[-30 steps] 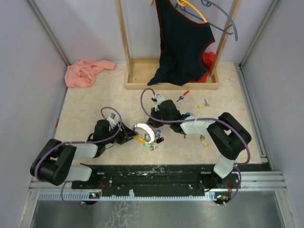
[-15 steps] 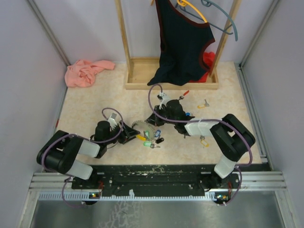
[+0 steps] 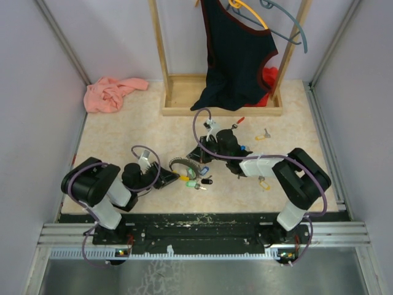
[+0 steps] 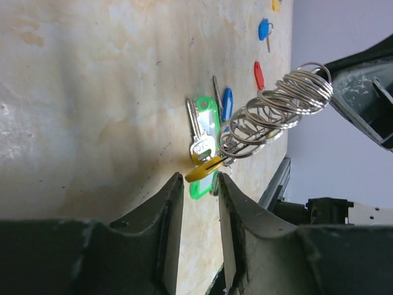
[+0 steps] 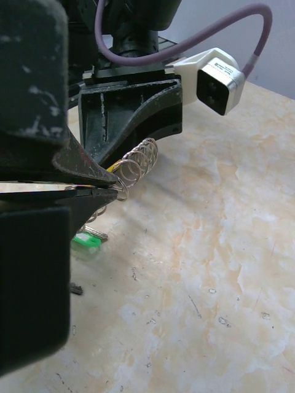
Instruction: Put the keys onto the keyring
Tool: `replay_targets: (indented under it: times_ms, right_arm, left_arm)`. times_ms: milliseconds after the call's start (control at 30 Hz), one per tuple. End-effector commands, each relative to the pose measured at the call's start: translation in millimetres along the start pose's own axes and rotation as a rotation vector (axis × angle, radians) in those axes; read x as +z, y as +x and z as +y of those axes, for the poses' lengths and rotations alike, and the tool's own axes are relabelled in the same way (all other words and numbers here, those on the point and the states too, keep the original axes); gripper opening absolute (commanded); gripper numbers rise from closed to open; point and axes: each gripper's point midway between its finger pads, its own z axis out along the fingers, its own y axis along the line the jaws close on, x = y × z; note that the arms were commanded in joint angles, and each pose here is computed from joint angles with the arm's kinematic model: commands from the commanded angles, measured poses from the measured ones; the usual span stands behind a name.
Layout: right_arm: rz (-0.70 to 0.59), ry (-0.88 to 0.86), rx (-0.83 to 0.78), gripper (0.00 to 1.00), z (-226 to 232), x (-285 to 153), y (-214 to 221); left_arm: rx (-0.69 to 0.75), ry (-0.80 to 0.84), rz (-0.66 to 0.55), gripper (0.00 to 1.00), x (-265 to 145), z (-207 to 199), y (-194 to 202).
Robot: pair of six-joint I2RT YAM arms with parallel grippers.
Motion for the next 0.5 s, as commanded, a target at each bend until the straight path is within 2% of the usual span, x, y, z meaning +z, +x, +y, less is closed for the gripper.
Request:
replay_targets:
  times_ms: [0, 67, 167, 467]
  right_arm:
    - [-0.084, -0.061, -0.03, 0.0, 17, -5, -27]
    - [-0.081, -0.063, -0.03, 0.0, 17, -5, -26]
    - [-0.076, -0.07, -0.026, 0.0, 18, -5, -25]
    - [-0.062, -0.097, -0.011, 0.0, 24, -7, -23]
  left_arm:
    - [0.068, 0.156, -0.035, 0.33, -4, -31, -5]
    - [0.081, 0.187, -0.038, 0.32, -5, -37, -5]
    - [0.093, 0.214, -0.05, 0.35, -4, -41, -7]
    - [0.082, 0.102, -0.095, 0.48, 4, -12, -12]
